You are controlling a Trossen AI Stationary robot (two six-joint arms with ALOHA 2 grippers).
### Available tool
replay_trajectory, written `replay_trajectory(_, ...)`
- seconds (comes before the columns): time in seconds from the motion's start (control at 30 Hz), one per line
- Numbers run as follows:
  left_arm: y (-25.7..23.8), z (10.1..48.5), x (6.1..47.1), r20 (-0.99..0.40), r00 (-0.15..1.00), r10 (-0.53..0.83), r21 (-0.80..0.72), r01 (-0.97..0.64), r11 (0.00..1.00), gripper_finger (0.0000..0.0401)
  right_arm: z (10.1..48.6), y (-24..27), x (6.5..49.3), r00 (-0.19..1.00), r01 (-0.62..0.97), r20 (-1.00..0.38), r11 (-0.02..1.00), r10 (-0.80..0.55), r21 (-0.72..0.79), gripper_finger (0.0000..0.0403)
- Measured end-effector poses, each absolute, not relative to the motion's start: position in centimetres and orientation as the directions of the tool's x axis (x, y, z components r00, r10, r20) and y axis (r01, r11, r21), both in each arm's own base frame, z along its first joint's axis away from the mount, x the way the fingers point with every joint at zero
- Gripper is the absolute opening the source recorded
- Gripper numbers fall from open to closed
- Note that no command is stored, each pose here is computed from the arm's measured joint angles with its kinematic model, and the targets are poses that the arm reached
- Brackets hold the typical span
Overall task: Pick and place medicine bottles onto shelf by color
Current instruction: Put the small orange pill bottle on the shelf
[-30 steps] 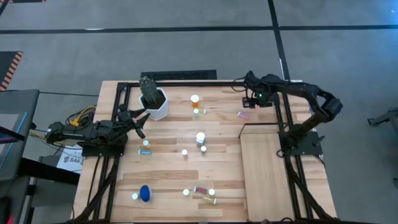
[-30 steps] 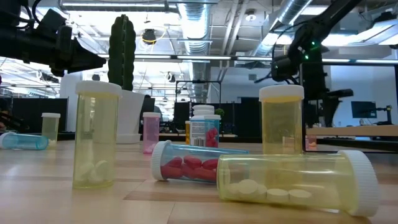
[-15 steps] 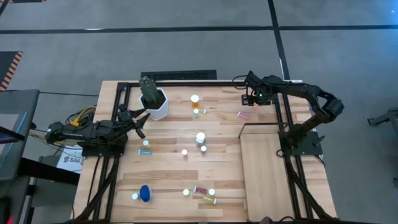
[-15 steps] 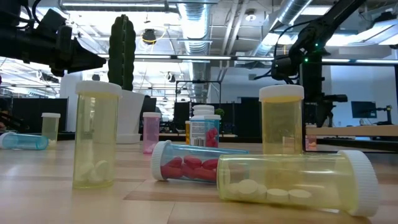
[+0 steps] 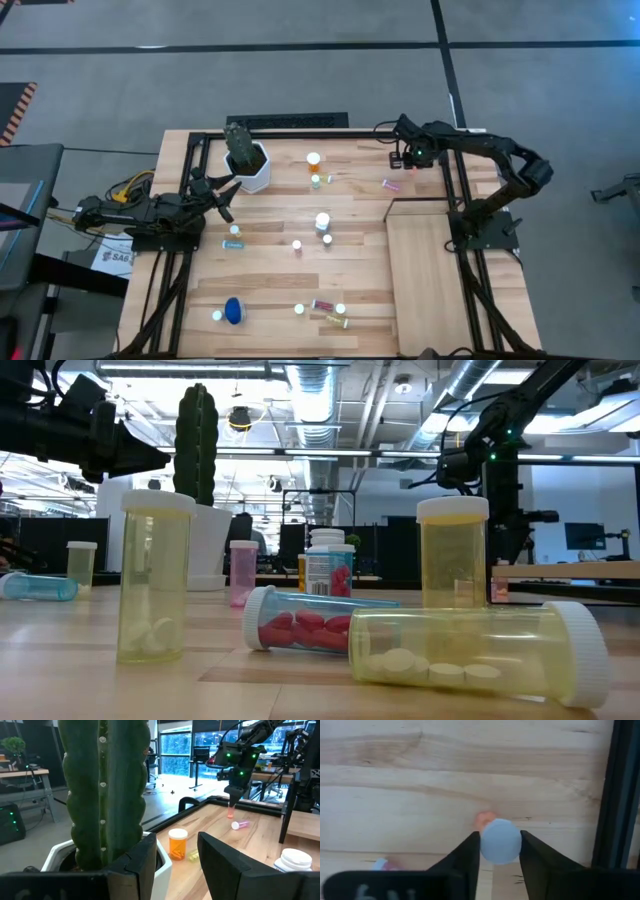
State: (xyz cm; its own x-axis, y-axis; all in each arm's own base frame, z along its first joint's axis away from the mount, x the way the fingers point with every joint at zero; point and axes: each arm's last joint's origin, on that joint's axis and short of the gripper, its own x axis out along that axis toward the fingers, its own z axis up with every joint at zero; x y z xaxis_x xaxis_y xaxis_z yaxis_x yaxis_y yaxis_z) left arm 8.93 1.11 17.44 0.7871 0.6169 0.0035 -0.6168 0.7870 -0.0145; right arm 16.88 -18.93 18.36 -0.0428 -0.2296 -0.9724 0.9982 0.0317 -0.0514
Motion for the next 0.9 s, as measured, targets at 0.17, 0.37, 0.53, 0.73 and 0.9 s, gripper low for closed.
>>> replay_trajectory(0.17,1.1,17.4,8.9,0.004,0.787,0.617,-0.014,-0.617,0.787,0.0135,18.5,-18.9,16.9,-0.041,0.997,-0.971,0.047,-0.235,-0.054,0.0101)
replay_trajectory(0.37,1.1,17.4,8.9,0.003,0.787,0.617,-0.014,-0.617,0.787,0.0135,20.9,-18.5,17.5,0.019,0.996,-0.947,0.093,-0.322,-0.011,0.0128)
replay_trajectory(0.53,1.1,17.4,8.9,0.004,0.787,0.617,-0.015,-0.617,0.787,0.0135,24.6,-17.2,17.9,0.095,0.99,-0.887,0.132,-0.451,0.039,0.0126)
replay_trajectory(0.73,1.1,17.4,8.9,0.004,0.787,0.617,-0.014,-0.617,0.787,0.0135,28.4,-14.1,18.2,0.241,0.963,-0.809,0.237,-0.535,0.13,0.0125)
replay_trajectory(0.9,1.1,17.4,8.9,0.003,0.787,0.617,-0.014,-0.617,0.787,0.0135,30.8,-10.7,18.4,0.386,0.907,-0.749,0.37,-0.538,0.201,0.0128)
